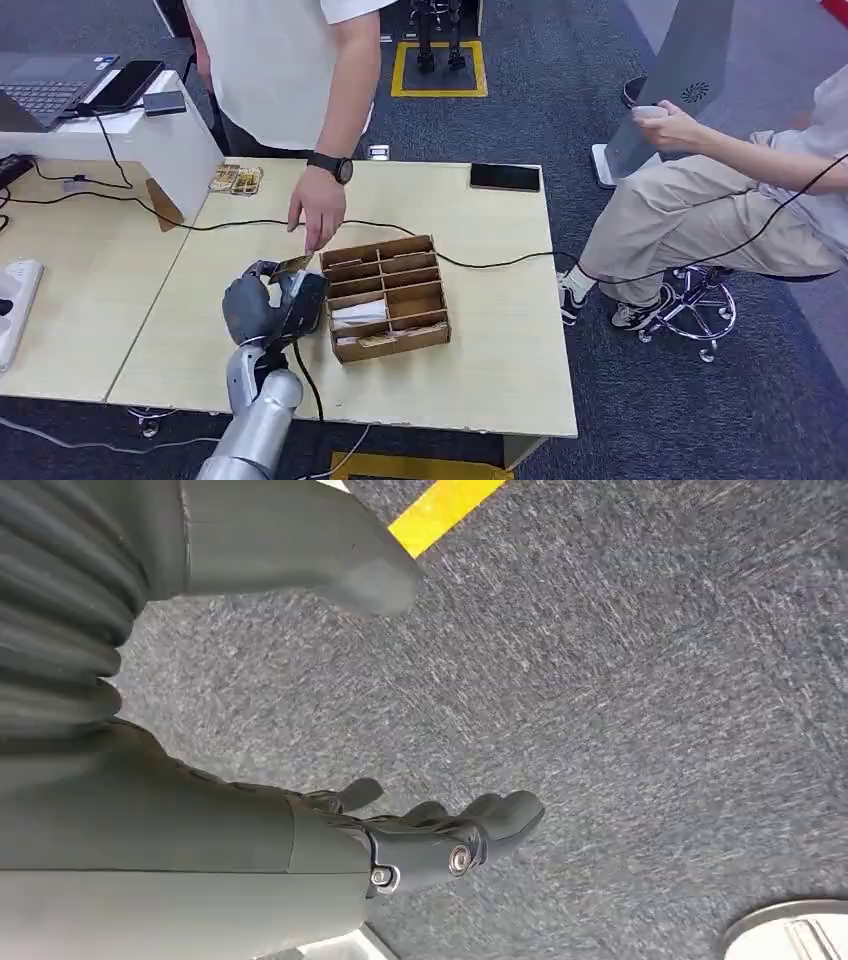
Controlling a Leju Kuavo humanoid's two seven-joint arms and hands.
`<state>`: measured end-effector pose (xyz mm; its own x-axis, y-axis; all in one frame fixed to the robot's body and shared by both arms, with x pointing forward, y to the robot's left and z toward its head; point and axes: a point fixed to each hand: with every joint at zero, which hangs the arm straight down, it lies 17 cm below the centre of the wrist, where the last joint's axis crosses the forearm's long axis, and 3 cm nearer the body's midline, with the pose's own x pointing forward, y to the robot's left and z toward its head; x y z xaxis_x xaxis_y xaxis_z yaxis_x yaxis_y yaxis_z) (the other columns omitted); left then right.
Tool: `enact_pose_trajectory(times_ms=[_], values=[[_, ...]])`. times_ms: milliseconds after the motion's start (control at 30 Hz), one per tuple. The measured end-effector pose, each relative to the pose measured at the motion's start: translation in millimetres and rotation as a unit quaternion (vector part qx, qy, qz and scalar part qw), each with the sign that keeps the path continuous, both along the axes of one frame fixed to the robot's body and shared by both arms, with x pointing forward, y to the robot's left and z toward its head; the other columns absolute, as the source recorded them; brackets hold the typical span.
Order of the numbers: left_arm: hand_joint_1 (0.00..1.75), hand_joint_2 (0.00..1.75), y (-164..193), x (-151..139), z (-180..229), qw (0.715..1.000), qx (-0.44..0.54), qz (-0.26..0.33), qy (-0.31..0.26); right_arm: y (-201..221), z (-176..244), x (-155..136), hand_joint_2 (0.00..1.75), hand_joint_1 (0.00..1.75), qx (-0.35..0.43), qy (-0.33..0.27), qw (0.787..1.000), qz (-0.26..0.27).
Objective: Pass the card to the sensor for recognition and then transmit it.
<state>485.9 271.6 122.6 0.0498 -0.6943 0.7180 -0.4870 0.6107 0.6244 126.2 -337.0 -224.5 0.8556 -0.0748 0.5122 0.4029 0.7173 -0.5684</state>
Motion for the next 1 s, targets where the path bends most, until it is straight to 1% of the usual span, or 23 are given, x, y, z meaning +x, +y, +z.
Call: enact_pose_trajectory(times_ms=[133,533,567,600,800,1000], values=[[1.75,1.75,7,2,9,0.998,-0.055,0.016,-0.013,0,0,2,1.75,0.00,-0.002,0.000,1.000,0.006],[1.75,1.75,2,10,46,0.995,-0.075,0.007,-0.061,4,1,6,1.75,0.00,-0.003,0.000,1.000,0.022],[1.50,1.75,2,10,48,0.995,-0.074,0.006,-0.065,4,1,6,1.75,0.00,-0.003,0.000,1.000,0.022],[0.00,1.75,2,10,52,0.995,-0.075,0.004,-0.070,5,1,6,1.75,0.00,-0.003,0.000,1.000,0.023],[0.00,1.75,4,11,68,0.991,-0.091,0.002,-0.098,6,1,9,1.75,0.00,-0.001,-0.002,1.000,0.023],[0.00,1.75,-10,6,99,0.985,-0.077,-0.020,-0.152,6,1,10,1.75,0.00,-0.001,-0.003,1.000,0.024]])
